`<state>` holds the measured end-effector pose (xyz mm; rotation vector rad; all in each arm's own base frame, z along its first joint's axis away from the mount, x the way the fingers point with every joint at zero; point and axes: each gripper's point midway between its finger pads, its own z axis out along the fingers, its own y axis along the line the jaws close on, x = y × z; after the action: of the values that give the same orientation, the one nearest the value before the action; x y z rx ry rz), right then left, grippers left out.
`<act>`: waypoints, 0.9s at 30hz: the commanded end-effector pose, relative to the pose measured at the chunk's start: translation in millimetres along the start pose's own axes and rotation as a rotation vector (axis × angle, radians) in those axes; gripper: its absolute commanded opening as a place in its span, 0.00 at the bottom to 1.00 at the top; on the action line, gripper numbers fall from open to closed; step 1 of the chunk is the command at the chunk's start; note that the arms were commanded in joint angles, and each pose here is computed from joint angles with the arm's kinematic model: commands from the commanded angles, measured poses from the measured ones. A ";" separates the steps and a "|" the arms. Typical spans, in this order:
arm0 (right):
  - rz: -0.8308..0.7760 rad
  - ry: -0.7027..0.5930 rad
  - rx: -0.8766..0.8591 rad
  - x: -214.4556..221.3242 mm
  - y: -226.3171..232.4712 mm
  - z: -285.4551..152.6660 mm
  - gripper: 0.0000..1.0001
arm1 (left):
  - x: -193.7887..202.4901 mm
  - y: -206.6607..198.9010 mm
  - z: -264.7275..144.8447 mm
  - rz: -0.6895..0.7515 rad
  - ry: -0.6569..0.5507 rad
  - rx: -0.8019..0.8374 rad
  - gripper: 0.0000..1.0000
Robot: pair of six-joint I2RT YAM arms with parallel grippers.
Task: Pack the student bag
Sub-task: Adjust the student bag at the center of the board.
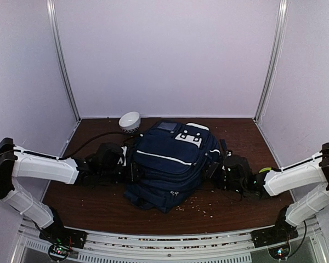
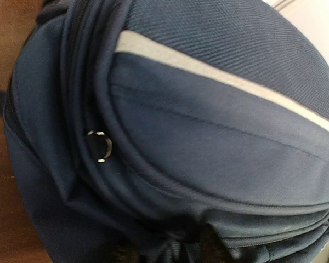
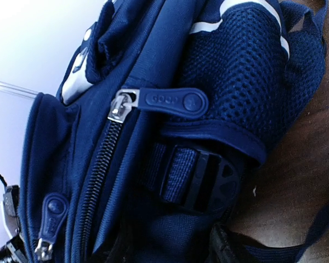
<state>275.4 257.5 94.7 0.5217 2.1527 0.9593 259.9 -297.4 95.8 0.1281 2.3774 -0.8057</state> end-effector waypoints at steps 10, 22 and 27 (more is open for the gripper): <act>-0.255 -0.050 0.125 -53.8 21.5 11.2 0.49 | -5.1 -93.4 4.3 0.038 -0.090 0.160 0.41; -0.218 -0.387 0.258 -98.7 -30.5 -102.0 0.89 | -7.5 -45.7 -38.8 0.098 -0.149 -0.023 0.93; -0.330 -0.341 0.246 -92.9 -12.7 -108.2 1.00 | -35.7 -39.1 -51.6 0.179 -0.181 -0.085 0.98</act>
<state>257.2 151.8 171.0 0.4618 1.9691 0.5273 232.4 -312.9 155.8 0.1802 2.2234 -0.7412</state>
